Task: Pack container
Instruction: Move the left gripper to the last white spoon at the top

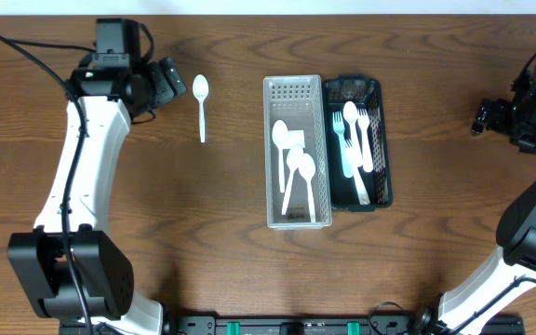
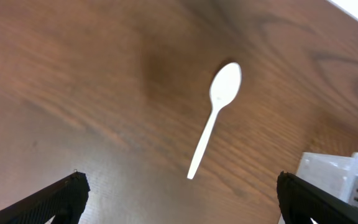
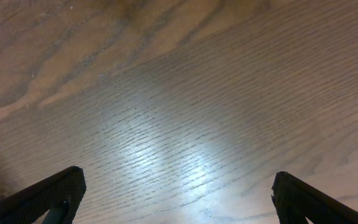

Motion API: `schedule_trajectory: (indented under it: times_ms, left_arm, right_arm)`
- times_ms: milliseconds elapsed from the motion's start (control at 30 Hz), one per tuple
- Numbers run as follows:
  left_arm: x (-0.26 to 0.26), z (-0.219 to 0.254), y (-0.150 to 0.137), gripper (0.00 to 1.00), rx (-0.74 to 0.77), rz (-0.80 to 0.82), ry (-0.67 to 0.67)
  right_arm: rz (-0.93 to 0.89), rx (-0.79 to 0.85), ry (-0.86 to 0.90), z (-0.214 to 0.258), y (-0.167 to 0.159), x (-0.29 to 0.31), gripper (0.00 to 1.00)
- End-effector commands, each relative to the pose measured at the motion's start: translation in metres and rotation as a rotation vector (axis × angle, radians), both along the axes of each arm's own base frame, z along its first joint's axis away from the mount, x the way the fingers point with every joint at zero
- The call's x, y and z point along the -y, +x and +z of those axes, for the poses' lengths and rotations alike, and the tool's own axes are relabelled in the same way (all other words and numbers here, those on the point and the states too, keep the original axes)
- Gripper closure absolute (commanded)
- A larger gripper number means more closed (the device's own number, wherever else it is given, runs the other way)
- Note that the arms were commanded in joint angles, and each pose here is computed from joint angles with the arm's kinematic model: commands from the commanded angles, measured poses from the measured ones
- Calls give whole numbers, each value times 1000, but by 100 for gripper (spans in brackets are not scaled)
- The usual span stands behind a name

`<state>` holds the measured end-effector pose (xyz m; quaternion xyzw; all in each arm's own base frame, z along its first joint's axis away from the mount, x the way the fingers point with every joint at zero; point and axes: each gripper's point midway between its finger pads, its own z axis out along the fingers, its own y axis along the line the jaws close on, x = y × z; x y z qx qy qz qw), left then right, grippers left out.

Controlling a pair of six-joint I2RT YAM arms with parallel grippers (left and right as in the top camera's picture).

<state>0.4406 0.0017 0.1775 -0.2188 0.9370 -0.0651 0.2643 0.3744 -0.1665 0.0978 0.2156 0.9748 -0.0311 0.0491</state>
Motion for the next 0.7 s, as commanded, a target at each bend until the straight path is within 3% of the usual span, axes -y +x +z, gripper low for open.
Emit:
schedule_trajectory:
  times_ms: [0, 267, 667]
  left_arm:
    - [13, 3, 7, 2, 28, -167, 22]
    - [5, 11, 18, 2, 46, -208, 111]
    - [24, -81, 37, 2, -194, -336, 200]
  right_arm:
    - [5, 4, -4, 2, -1, 3, 1]
    - [5, 4, -4, 1, -1, 3, 1]
    - [5, 4, -4, 2, -1, 3, 1]
